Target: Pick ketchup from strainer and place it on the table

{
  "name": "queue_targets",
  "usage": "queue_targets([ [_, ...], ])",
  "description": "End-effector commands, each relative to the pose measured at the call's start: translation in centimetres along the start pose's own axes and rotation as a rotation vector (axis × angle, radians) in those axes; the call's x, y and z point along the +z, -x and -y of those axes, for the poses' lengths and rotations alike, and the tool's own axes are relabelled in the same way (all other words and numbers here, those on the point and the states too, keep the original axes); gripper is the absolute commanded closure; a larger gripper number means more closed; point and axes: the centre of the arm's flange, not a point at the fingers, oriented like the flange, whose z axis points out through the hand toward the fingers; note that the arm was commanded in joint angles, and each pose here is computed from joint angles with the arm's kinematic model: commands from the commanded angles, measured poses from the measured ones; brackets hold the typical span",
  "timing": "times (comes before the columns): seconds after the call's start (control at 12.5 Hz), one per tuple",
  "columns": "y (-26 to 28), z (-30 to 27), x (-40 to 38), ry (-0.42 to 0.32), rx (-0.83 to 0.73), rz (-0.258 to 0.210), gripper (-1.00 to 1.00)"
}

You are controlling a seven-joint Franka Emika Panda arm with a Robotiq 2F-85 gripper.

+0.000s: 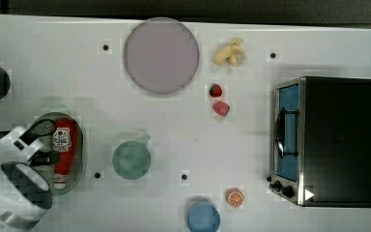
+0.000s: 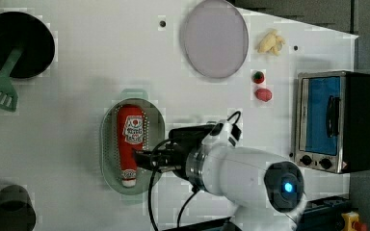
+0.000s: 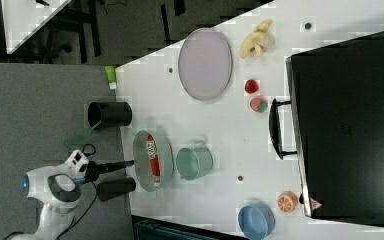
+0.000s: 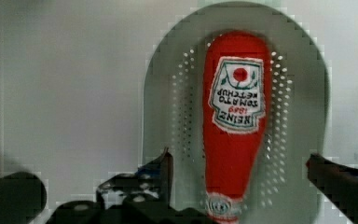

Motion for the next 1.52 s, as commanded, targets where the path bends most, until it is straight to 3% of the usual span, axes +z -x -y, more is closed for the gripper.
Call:
queue_targets([
  [0.08,-0.3,-1.5,4.3,-0.053,0.066,0.032,-1.00],
  [0.4,-0.2,-1.5,9.1,-0.135,0.081,0.065,-1.00],
  [0.64,-0.3,-2.3,12.1,-0.136,0.105,0.104,-1.00],
  [1.04,-0.7,-2.5,15.2,-0.107,0.114,0.121,-1.00],
  [1.12,-0.6,-2.6,15.5,-0.098,0.112,0.119,-0.92],
  [1.36,-1.0,-1.9,14.7,-0.112,0.105,0.096,-0.20],
  [1.52,-1.6,-1.4,12.9,-0.108,0.096,0.072,-0.12],
])
